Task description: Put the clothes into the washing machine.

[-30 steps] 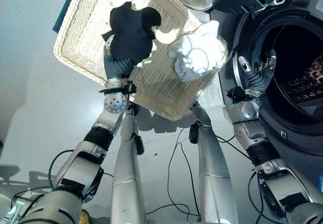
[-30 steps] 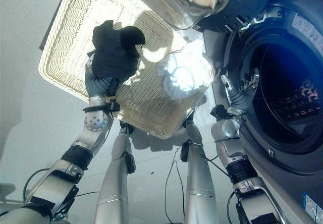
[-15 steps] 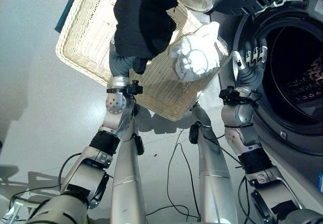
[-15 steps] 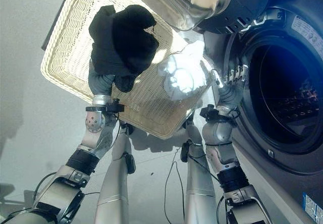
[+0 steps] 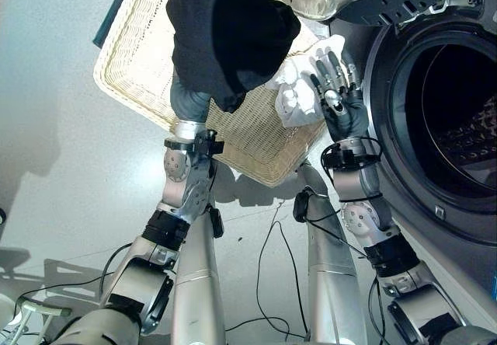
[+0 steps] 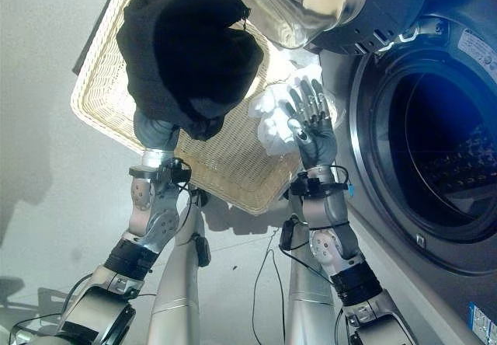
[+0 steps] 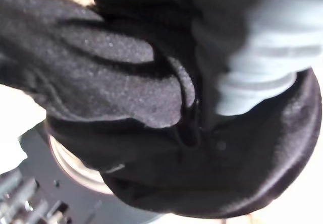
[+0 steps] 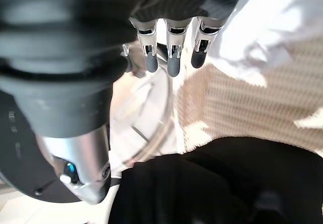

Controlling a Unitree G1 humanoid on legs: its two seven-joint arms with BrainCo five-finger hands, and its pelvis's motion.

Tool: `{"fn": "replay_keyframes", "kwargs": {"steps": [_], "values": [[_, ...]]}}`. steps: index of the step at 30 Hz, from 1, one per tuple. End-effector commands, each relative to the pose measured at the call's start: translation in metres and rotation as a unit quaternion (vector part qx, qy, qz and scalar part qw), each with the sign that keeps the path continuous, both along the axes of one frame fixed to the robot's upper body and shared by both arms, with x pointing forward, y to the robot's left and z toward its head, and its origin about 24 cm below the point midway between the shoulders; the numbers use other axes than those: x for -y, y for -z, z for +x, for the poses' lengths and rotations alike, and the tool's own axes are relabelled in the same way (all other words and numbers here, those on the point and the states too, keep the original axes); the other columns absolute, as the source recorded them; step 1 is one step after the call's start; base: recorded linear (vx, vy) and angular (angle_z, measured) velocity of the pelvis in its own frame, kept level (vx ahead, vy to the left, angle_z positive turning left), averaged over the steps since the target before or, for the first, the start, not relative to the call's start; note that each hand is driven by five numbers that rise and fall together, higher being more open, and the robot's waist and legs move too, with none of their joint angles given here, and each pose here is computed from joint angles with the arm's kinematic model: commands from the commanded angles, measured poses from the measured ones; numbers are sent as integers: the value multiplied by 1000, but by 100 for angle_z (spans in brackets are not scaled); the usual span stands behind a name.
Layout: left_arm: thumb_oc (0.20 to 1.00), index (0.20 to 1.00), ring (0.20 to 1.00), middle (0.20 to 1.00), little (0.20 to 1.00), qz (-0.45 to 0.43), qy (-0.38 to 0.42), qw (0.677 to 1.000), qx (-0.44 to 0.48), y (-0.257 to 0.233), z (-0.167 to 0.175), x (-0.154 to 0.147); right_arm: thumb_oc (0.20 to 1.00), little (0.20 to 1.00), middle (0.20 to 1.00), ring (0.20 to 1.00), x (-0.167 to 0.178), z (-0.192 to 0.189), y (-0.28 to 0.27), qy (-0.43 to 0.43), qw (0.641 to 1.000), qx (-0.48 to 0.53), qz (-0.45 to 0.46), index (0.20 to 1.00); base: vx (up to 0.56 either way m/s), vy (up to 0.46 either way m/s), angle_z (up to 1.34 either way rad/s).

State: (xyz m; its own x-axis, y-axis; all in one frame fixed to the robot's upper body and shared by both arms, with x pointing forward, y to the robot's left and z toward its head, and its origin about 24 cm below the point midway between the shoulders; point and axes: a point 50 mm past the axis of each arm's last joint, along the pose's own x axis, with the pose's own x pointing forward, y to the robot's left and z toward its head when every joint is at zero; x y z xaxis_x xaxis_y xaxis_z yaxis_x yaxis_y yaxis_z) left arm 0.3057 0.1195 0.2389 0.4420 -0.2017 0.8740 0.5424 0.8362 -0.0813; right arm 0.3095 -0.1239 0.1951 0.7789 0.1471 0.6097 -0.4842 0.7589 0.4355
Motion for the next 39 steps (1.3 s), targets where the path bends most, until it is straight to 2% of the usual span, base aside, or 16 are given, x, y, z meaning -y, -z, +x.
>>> {"fn": "replay_keyframes", "kwargs": {"steps": [1,11,27,32,36,39], "values": [[200,200,200,200,200,27,28,992,119,-33,-27,7,1000,1000,1000,1000,0,-16,-16,-49,997,51,30,1000,-8,-27,3],[200,200,200,200,200,58,72,985,144,-39,-37,21,1000,1000,1000,1000,-13,-17,-26,-115,990,60,61,1000,0,0,0],[200,200,200,200,200,115,136,976,122,-37,-35,45,1000,1000,1000,1000,-40,-21,-49,-177,978,99,43,1000,0,0,0],[200,200,200,200,200,153,98,975,125,-37,-34,51,1000,1000,1000,1000,-42,-23,-53,-187,975,109,43,1000,0,0,0],[200,200,200,200,200,196,18,973,122,-35,-30,51,1000,1000,1000,1000,-43,-26,-54,-203,971,119,42,1000,0,0,0],[200,200,200,200,200,230,-71,963,124,-33,-23,48,1000,1000,1000,1000,-43,-29,-57,-224,965,129,39,1000,0,0,0]]}}
